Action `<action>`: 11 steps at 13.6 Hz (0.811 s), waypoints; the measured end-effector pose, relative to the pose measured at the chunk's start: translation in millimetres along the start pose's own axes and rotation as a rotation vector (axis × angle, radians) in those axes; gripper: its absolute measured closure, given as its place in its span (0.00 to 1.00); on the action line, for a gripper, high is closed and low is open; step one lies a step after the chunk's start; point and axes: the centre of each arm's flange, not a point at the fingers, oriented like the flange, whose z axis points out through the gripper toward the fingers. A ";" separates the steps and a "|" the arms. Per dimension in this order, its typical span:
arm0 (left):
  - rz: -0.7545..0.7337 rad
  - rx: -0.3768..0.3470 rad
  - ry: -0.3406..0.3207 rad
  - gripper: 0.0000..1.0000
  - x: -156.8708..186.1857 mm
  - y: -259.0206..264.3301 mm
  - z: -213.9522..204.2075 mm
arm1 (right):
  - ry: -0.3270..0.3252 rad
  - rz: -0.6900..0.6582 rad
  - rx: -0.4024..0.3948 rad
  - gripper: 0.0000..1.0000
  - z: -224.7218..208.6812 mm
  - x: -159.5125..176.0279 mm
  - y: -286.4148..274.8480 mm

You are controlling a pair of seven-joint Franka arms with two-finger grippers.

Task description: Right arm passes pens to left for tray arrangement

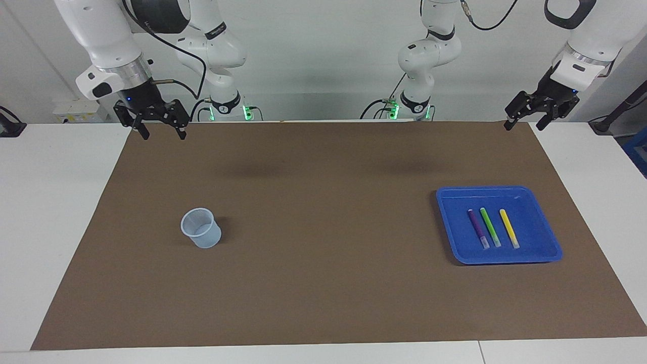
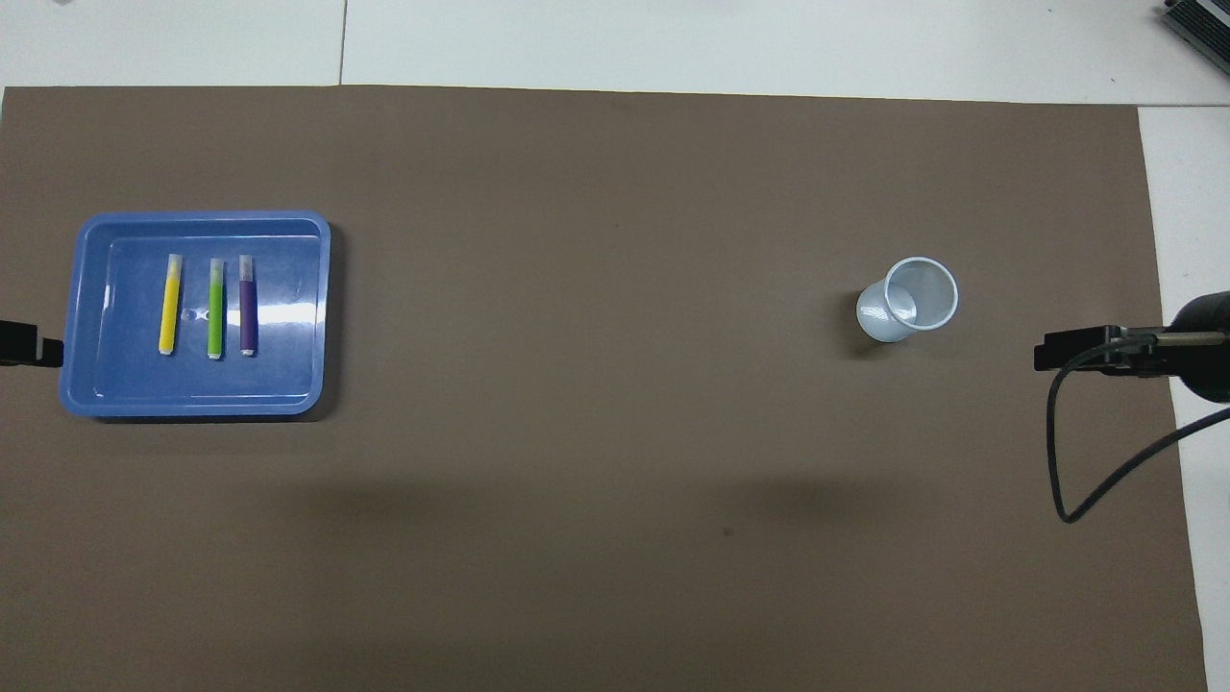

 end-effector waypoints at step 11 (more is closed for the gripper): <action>0.070 0.055 -0.033 0.00 -1.6 3.1 7.7 | 0.000 0.000 0.000 0.00 0.0 0.0 0.0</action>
